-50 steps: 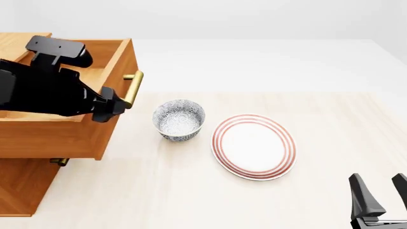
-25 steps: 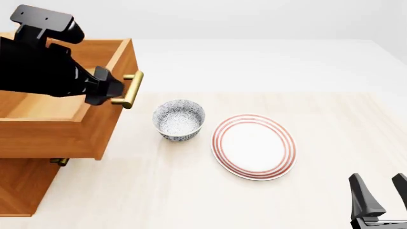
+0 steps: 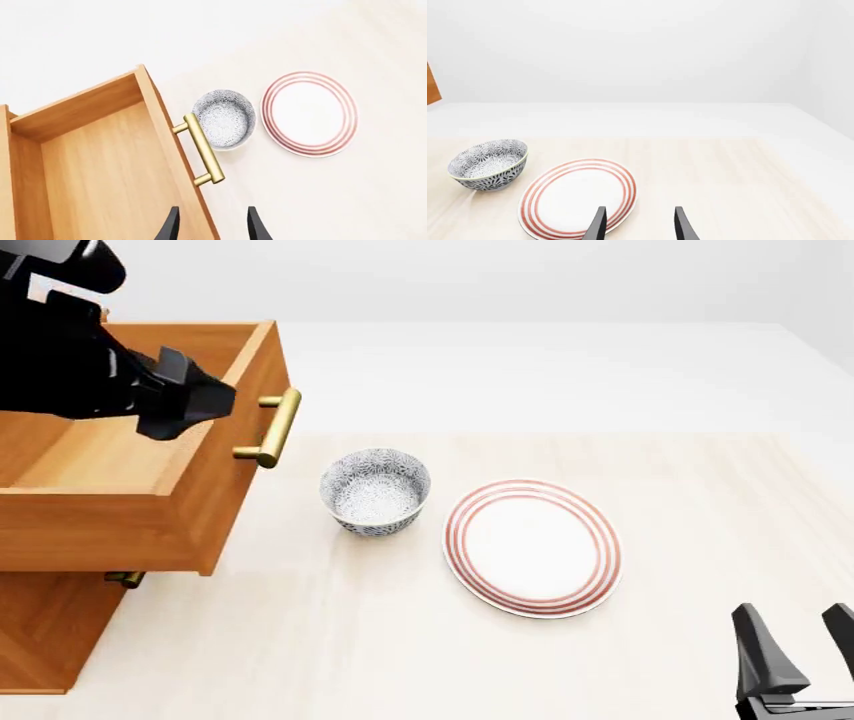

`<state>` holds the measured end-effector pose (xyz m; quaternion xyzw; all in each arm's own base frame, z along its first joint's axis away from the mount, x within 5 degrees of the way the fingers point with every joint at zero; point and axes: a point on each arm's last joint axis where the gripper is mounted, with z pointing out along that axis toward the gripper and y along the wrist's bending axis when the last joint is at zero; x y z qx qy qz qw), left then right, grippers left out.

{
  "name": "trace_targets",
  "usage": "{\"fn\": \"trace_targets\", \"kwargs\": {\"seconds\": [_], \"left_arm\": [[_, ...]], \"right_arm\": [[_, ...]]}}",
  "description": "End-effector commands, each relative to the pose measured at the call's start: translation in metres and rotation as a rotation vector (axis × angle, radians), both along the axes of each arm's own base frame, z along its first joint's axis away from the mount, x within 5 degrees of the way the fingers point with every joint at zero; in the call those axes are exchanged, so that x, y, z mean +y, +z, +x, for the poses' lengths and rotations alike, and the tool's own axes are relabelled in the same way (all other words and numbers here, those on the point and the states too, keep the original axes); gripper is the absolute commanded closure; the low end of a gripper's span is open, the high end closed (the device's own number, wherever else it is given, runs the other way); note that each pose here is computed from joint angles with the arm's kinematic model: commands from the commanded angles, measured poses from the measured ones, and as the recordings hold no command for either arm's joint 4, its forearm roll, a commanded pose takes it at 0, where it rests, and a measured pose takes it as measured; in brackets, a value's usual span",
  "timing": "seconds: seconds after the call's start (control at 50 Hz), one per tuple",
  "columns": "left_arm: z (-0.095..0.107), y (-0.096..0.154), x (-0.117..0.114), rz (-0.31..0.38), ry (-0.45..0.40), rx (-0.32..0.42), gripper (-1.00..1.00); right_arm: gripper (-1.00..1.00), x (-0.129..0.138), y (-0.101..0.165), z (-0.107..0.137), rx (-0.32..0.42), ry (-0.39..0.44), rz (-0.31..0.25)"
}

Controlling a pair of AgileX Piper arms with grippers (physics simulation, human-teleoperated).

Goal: Open the top drawer of the cabinet.

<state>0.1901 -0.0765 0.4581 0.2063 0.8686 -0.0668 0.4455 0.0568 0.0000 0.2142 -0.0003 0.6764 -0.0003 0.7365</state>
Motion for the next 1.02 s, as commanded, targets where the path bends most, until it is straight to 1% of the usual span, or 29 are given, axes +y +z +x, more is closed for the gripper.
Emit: {"fn": "trace_targets", "kwargs": {"seconds": [0.02,0.08,0.2,0.26,0.28,0.32,0.36,0.38,0.4,0.44,0.46,0.5,0.52,0.56,0.58,0.74,0.76,0.8,0.84,0.86,0.9,0.94,1.02], "left_arm": [[-0.015,0.011,0.012,0.001,0.013,-0.049,-1.0],[-0.023,0.015,0.018,-0.004,0.028,-0.074,-1.0],[-0.035,0.015,0.025,-0.013,0.045,-0.095,-1.0],[-0.045,0.019,0.03,-0.015,0.053,-0.124,-1.0],[-0.054,0.025,0.035,-0.022,0.068,-0.156,-1.0],[-0.059,0.025,0.037,-0.023,0.069,-0.161,-1.0],[-0.066,0.028,0.04,-0.023,0.075,-0.182,-1.0],[-0.076,0.035,0.045,-0.025,0.085,-0.224,-1.0],[-0.081,0.036,0.048,-0.024,0.097,-0.23,-1.0],[-0.082,0.034,0.047,-0.031,0.091,-0.218,-1.0],[-0.088,0.038,0.049,-0.034,0.095,-0.241,-1.0],[-0.089,0.036,0.05,-0.031,0.099,-0.235,-1.0],[-0.093,0.038,0.051,-0.038,0.098,-0.251,-1.0],[-0.094,0.036,0.051,-0.035,0.101,-0.248,-1.0],[-0.097,0.038,0.052,-0.042,0.096,-0.264,-1.0],[-0.106,0.038,0.054,-0.047,0.092,-0.294,-1.0],[-0.111,0.041,0.055,-0.047,0.091,-0.315,-1.0],[-0.11,0.039,0.055,-0.05,0.09,-0.307,-1.0],[-0.115,0.041,0.057,-0.048,0.092,-0.329,-1.0],[-0.114,0.04,0.056,-0.05,0.094,-0.323,-1.0],[-0.119,0.042,0.058,-0.053,0.092,-0.348,-1.0],[-0.118,0.041,0.057,-0.056,0.09,-0.343,-1.0],[-0.121,0.042,0.057,-0.059,0.08,-0.365,-1.0]], "right_arm": [[-1.0,0.0,0.0,0.0,0.0,0.0,0.0],[-1.0,0.0,0.0,0.0,0.0,0.0,0.0],[-1.0,0.0,0.0,0.0,0.0,0.0,0.0],[-1.0,0.0,0.0,0.0,0.0,0.0,0.0],[-1.0,0.0,0.0,0.0,-0.001,0.0,0.0],[-1.0,0.0,0.0,0.0,0.0,0.0,0.0],[-1.0,0.0,0.0,0.0,0.0,0.0,0.0],[-1.0,0.0,0.0,0.0,-0.001,0.0,0.0],[-1.0,0.0,0.0,0.0,0.0,0.0,0.0],[-1.0,0.0,0.0,0.0,0.0,0.0,0.0],[-1.0,0.0,0.0,0.0,0.0,0.0,0.0],[-1.0,0.0,0.0,0.0,0.0,0.0,0.0],[-1.0,0.0,0.0,0.0,-0.001,0.0,0.0],[-1.0,0.0,0.0,0.0,0.0,0.0,0.0],[-1.0,0.0,0.0,0.0,0.0,0.0,0.0],[-1.0,0.0,0.0,0.0,0.0,0.0,0.0],[-1.0,0.0,0.0,0.0,0.0,0.0,0.0],[-1.0,0.0,0.0,0.0,-0.001,0.0,0.0],[-1.0,0.0,0.0,0.0,0.0,0.0,0.0],[-1.0,0.0,0.0,0.0,-0.001,0.0,0.0],[-1.0,0.0,0.0,0.0,0.0,0.0,0.0],[-1.0,0.0,0.0,0.0,-0.001,0.0,0.0],[-1.0,0.0,0.0,0.0,-0.001,0.0,0.0]]}}
